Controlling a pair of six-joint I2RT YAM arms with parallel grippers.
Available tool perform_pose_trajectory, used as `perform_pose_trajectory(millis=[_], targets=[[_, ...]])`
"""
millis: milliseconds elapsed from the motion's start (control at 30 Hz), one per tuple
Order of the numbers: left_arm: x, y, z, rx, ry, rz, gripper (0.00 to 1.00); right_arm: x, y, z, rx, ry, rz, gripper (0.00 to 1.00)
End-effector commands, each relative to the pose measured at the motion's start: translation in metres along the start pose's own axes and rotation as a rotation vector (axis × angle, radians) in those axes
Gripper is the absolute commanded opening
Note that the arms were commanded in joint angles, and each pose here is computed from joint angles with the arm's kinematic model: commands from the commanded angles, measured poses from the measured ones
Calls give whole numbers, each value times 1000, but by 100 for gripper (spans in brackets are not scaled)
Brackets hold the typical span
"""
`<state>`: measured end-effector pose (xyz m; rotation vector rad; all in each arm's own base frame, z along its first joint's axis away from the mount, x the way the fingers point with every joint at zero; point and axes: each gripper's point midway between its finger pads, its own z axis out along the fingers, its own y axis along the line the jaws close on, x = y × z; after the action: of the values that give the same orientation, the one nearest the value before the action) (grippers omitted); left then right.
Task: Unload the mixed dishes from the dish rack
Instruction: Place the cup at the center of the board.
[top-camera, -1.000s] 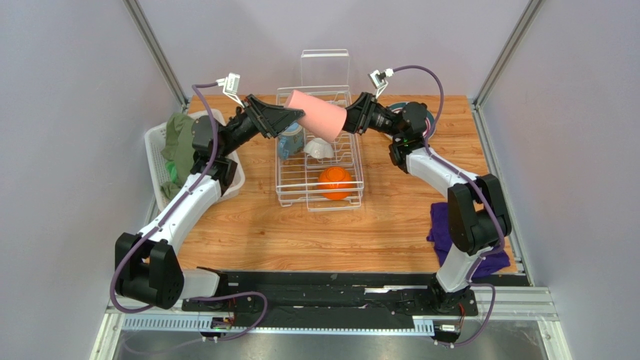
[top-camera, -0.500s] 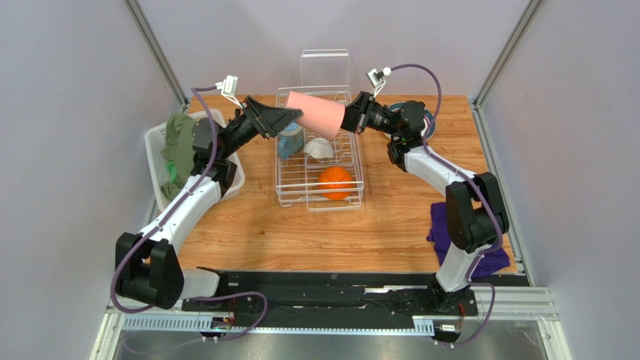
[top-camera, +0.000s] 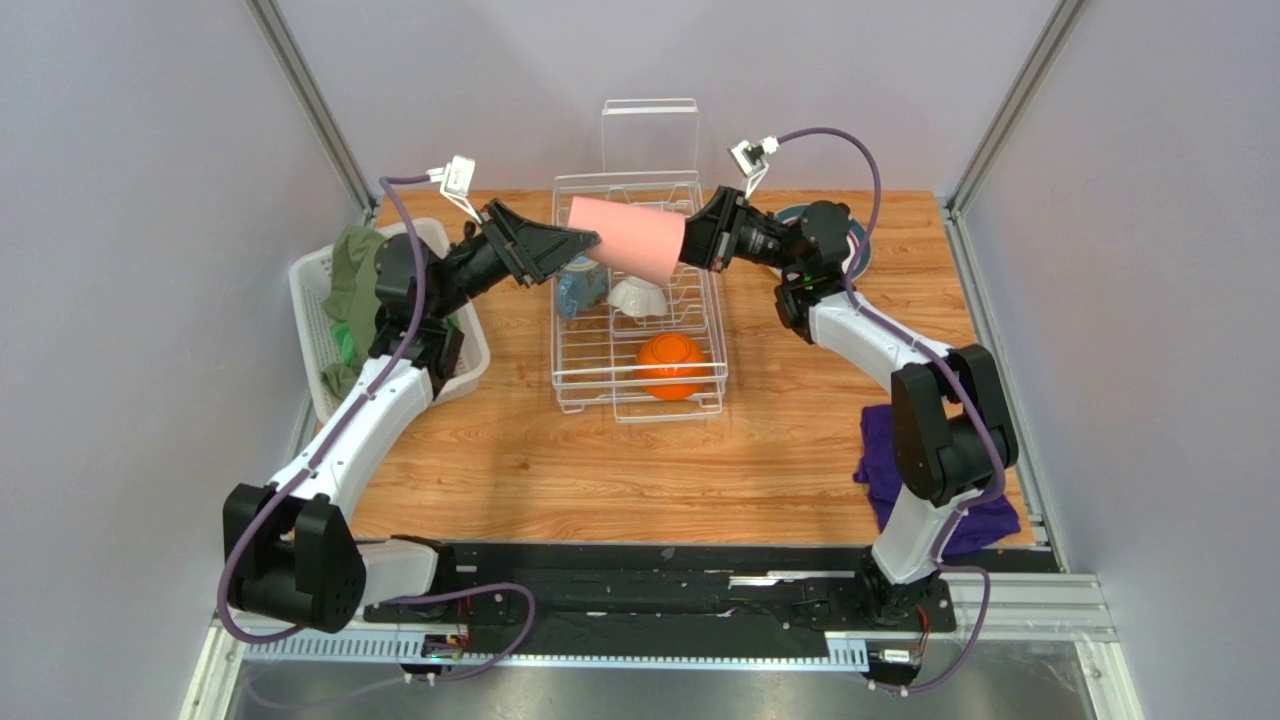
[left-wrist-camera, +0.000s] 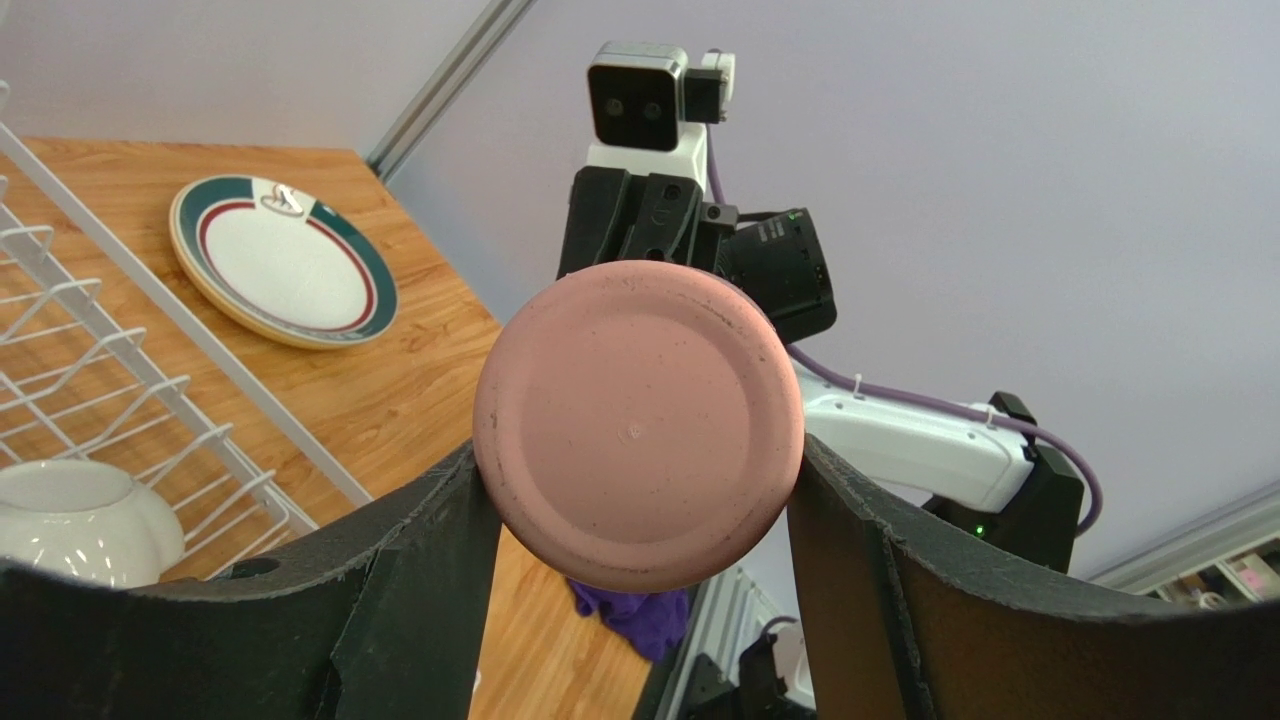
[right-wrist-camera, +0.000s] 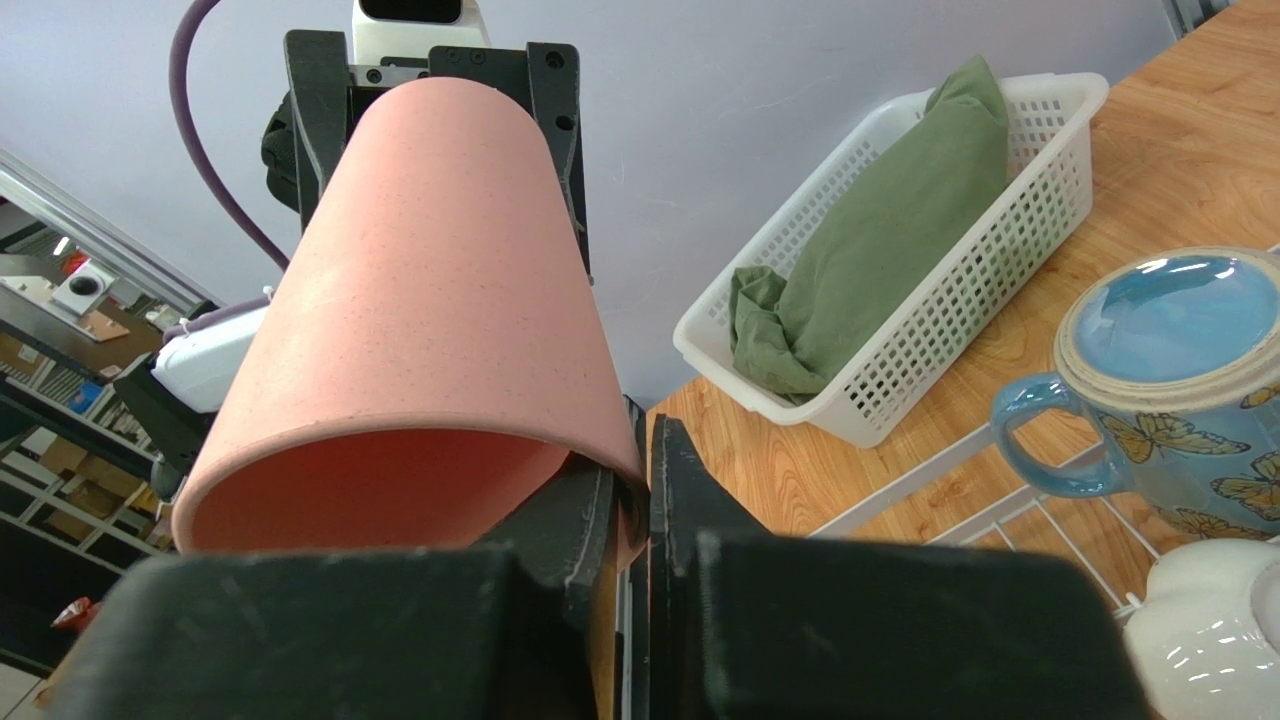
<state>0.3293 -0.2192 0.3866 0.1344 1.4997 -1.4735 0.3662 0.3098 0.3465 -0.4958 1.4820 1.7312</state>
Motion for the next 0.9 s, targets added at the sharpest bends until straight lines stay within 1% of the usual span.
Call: perform_pose_trajectory(millis=[0,133,167,200,233,467,533,567,600,633,667,700,733,767,800,833,867], targets=[[-20,6,-11,-38,-58,151,69,-37,21,-16,7,-87,-75,0],[-18,15,-12,-61,-47,152,82,-44,28,-21,-3,-105,-76,0],[-18,16,-13,-64,-46,153,84,-46,33,-22,-9,-109,-86,0],[-18,18,-14,-68,-45,155,89,-49,34,-24,-9,-114,-90,0],[-17,20,-14,-72,-42,153,91,-52,36,-25,-9,-120,-94,0],[-15,28,-19,-99,-41,176,93,-70,47,-35,-20,-151,-104,0],[-15,28,-20,-105,-38,198,93,-76,49,-40,-9,-153,-119,0],[-17,27,-20,-107,-35,235,94,-76,44,-42,17,-141,-102,0],[-19,26,-21,-113,-37,261,94,-78,38,-46,49,-134,-147,0],[-16,31,-23,-145,-17,255,94,-84,36,-54,86,-137,-174,0],[-21,30,-23,-157,-15,303,94,-84,23,-60,164,-121,-116,0],[-19,36,-25,-191,2,302,94,-89,10,-71,231,-112,-212,0],[-19,37,-26,-202,11,320,94,-78,-6,-83,339,-69,-119,0],[-24,35,-26,-208,16,370,94,-93,-10,-90,421,-79,-179,0],[-21,42,-28,-239,38,365,94,-97,-25,-106,512,-50,-270,0],[-21,45,-29,-250,54,399,94,-87,-45,-125,649,-12,-206,0],[-24,44,-28,-254,60,416,94,-95,-48,-135,709,-11,-236,0]])
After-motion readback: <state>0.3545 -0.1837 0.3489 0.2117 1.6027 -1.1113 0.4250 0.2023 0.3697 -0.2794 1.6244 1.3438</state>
